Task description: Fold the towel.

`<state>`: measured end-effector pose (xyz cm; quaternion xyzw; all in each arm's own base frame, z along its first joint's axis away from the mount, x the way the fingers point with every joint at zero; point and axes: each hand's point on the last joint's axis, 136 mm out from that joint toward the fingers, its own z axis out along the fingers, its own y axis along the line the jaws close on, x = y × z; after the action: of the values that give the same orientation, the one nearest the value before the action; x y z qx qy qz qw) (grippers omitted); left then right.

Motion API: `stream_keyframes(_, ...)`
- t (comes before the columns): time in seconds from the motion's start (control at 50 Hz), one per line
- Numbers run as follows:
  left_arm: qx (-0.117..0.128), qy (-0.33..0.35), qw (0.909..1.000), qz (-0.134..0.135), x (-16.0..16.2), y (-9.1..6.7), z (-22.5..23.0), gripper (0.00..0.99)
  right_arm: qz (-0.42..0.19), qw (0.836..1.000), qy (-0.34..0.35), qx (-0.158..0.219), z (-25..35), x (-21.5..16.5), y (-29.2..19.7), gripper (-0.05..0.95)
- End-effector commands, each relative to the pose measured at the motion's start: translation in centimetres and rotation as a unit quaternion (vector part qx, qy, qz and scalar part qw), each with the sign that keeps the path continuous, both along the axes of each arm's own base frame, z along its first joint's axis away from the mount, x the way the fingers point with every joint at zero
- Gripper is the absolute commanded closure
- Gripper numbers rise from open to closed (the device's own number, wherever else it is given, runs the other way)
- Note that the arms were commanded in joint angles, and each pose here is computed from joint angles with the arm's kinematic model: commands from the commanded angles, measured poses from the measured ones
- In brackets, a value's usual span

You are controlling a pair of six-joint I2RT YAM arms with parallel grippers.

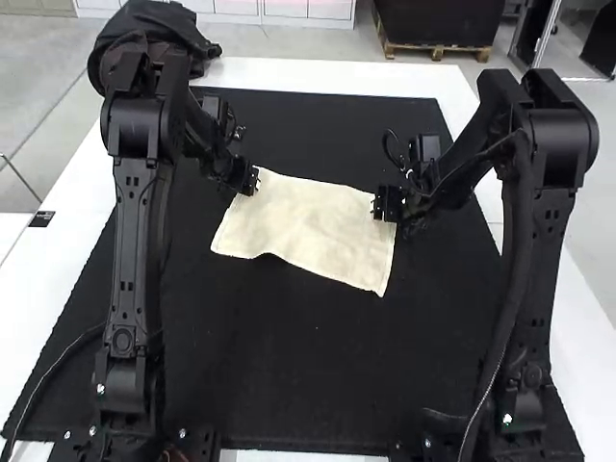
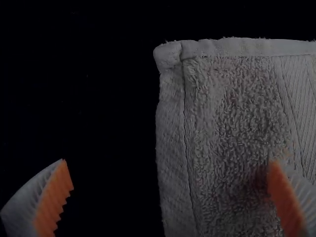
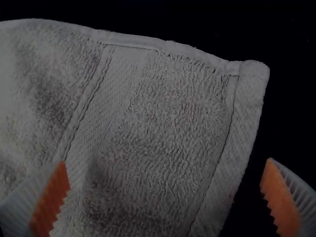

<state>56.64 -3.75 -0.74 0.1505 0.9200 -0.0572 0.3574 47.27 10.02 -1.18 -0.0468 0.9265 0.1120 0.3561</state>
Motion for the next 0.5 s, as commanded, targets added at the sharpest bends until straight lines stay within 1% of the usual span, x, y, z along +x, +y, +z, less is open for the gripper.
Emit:
stream_keyframes(0.0, 0.009, 0.009, 0.9999, 0.001, -0.1, 0.1, -1.2, 0.254, 0.019, 1.0, 0.006, 0.009, -0.7, 0.0, 0.7, 0.28)
stream_keyframes(0.02, 0.009, 0.011, 0.9999, 0.002, -0.2, 0.2, -1.5, 0.341, 0.024, 1.0, 0.007, 0.01, -0.7, -0.1, 0.8, 0.45)
stream_keyframes(0.04, 0.01, 0.012, 0.9999, 0.003, -0.3, 0.2, -1.6, 0.464, 0.026, 1.0, 0.008, 0.012, -0.9, -0.2, 0.8, 0.71)
stream_keyframes(0.06, 0.01, 0.013, 0.9999, 0.004, -0.4, 0.3, -1.9, 0.613, 0.028, 0.999, 0.01, 0.013, -1.1, -0.4, 0.9, 0.9)
stream_keyframes(0.08, 0.013, 0.013, 0.9998, 0.006, -0.4, 0.4, -2.0, 0.746, 0.026, 0.999, 0.008, 0.016, -0.9, -0.4, 1.0, 0.93)
stream_keyframes(0.1, 0.016, 0.014, 0.9997, 0.008, -0.4, 0.5, -2.3, 0.887, 0.024, 1.0, 0.009, 0.018, -1.0, -0.4, 0.8, 0.92)
stream_keyframes(0.12, 0.017, 0.014, 0.9997, 0.01, -0.5, 0.6, -2.4, 0.977, 0.024, 0.999, 0.01, 0.021, -1.0, -0.5, 0.9, 0.92)
stream_keyframes(0.18, 0.017, 0.013, 0.9997, 0.012, -0.6, 0.8, -2.7, 0.97, 0.023, 0.999, 0.018, 0.034, -1.3, -0.8, 1.1, 0.93)
stream_keyframes(0.32, 0.012, -0.004, 0.9998, 0.015, -0.4, 1.4, -2.0, 0.972, 0.018, 0.999, 0.022, 0.035, -1.5, -1.1, 0.7, 0.93)
stream_keyframes(0.48, -0.005, -0.031, 0.9995, 0.004, 0.4, 1.1, 0.0, 0.972, 0.015, 0.999, 0.014, 0.036, -0.8, -0.9, 0.5, 0.93)
